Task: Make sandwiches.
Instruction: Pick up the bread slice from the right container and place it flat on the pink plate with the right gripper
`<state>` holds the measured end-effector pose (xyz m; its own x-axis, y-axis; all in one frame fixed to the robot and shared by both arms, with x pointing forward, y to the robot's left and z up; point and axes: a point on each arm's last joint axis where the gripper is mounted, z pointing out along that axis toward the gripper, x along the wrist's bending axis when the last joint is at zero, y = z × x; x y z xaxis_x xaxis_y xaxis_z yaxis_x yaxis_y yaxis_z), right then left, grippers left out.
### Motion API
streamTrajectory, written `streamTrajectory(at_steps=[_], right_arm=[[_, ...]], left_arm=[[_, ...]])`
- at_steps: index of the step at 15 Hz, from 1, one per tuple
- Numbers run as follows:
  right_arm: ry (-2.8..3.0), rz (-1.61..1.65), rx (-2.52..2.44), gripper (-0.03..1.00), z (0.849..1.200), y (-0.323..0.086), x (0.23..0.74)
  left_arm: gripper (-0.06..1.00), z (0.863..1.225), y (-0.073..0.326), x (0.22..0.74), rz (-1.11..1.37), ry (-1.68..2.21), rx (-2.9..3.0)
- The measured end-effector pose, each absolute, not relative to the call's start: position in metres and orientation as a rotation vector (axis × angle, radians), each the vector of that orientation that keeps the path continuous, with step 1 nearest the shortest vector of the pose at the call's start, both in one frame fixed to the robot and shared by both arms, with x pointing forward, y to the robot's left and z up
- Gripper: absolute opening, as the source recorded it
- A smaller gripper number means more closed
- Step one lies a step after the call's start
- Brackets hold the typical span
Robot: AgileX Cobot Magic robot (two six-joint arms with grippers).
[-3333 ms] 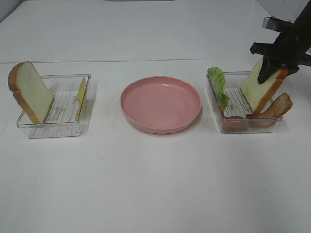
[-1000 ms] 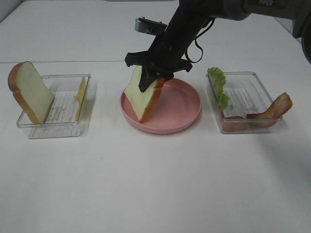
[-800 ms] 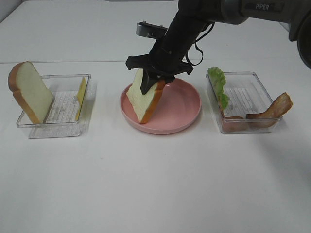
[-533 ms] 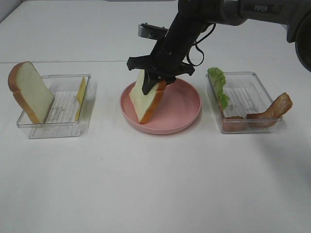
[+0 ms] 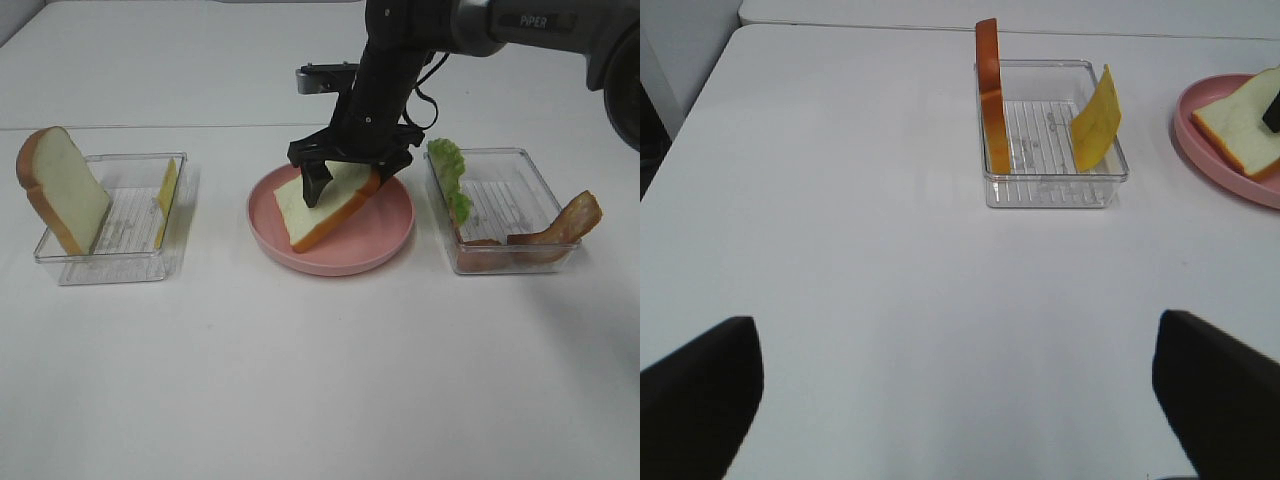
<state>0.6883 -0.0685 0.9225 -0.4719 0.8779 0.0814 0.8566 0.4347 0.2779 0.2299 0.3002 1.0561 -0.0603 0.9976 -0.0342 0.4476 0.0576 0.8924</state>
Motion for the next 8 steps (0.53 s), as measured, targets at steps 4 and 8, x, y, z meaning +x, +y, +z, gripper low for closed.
streamTrajectory(at_steps=[4, 8], right_arm=[[2.547, 0.421, 1.479, 0.87, 0.957, -0.076, 0.687], [2.536, 0.442, 1.467, 0.87, 1.006, -0.084, 0.672]], left_arm=[[0.98, 1.056, 0.300, 0.230, 0.954, 1.606, 1.481], [0.98, 1.056, 0.300, 0.230, 0.954, 1.606, 1.481]])
